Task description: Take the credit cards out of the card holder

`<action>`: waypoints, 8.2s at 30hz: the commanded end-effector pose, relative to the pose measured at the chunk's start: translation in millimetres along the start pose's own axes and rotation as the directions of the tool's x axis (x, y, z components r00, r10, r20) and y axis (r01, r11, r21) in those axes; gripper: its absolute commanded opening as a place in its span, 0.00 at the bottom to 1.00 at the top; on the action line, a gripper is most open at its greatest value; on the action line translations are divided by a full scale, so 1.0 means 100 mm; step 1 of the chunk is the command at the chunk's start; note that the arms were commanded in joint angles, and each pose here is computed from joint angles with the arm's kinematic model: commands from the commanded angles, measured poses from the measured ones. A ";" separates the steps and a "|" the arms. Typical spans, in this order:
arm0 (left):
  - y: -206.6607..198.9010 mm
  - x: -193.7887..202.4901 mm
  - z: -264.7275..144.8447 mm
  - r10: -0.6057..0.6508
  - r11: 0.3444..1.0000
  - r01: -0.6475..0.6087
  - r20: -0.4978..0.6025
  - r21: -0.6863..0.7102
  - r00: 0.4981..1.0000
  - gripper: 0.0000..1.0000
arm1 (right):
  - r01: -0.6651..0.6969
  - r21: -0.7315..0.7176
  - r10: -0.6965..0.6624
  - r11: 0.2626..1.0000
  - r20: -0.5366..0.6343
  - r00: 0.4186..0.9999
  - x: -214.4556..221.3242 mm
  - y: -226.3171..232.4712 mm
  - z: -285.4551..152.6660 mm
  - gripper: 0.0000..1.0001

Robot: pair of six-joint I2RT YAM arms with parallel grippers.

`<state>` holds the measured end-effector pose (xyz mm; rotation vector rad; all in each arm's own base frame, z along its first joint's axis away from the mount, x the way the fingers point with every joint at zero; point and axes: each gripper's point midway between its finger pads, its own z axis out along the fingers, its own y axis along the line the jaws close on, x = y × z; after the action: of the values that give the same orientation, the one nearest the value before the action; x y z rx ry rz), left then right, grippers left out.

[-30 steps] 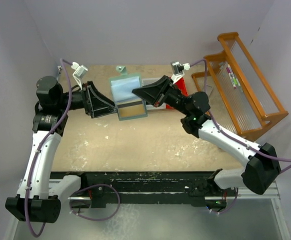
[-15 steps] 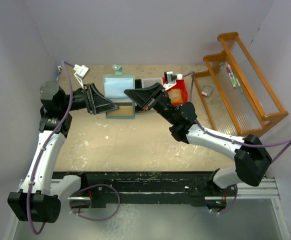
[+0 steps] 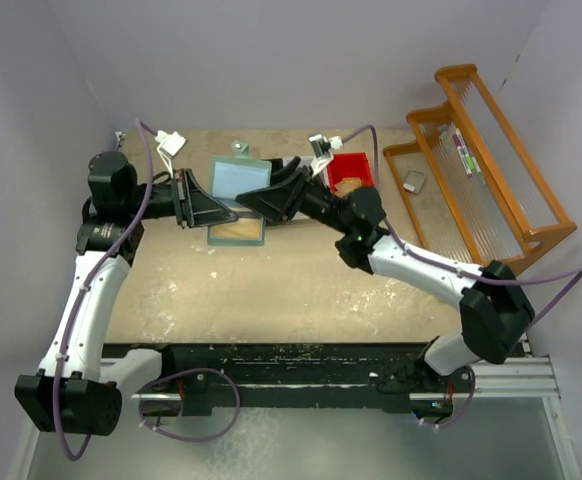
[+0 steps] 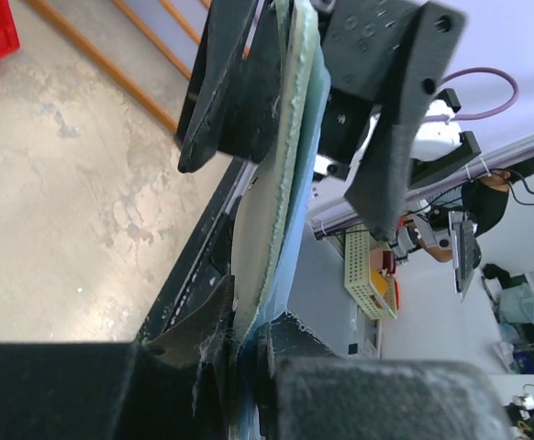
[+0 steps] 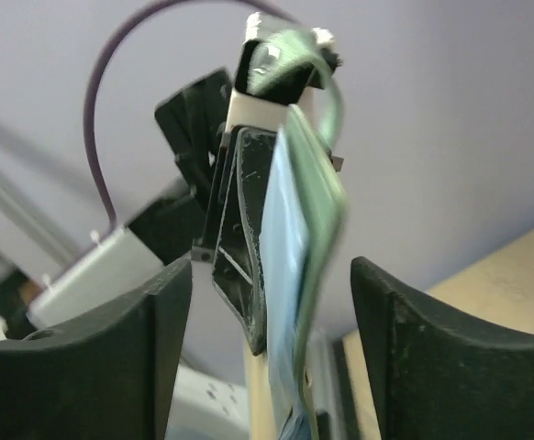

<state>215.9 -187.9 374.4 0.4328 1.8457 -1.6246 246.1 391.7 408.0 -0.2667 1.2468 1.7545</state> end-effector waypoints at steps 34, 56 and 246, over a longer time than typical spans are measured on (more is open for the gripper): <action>-0.12 -0.13 0.02 0.023 0.998 -0.026 0.058 0.052 0.998 0.70 | -0.146 0.027 0.129 0.989 0.325 0.937 -0.66 0.20 -0.28 0.00; 0.07 -0.23 0.02 0.018 0.998 -0.017 0.014 -0.059 1.000 0.00 | -0.086 0.000 0.086 0.996 0.082 0.993 -0.26 -0.12 -0.33 0.49; -0.11 0.17 0.02 0.070 0.995 -0.063 -0.086 0.081 0.994 0.05 | -0.219 -0.006 0.200 0.976 -0.392 0.898 0.57 0.02 -0.18 0.29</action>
<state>194.8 -191.5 356.9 0.5032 1.8893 -1.7630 227.9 390.1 374.9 -0.4407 1.5328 1.9472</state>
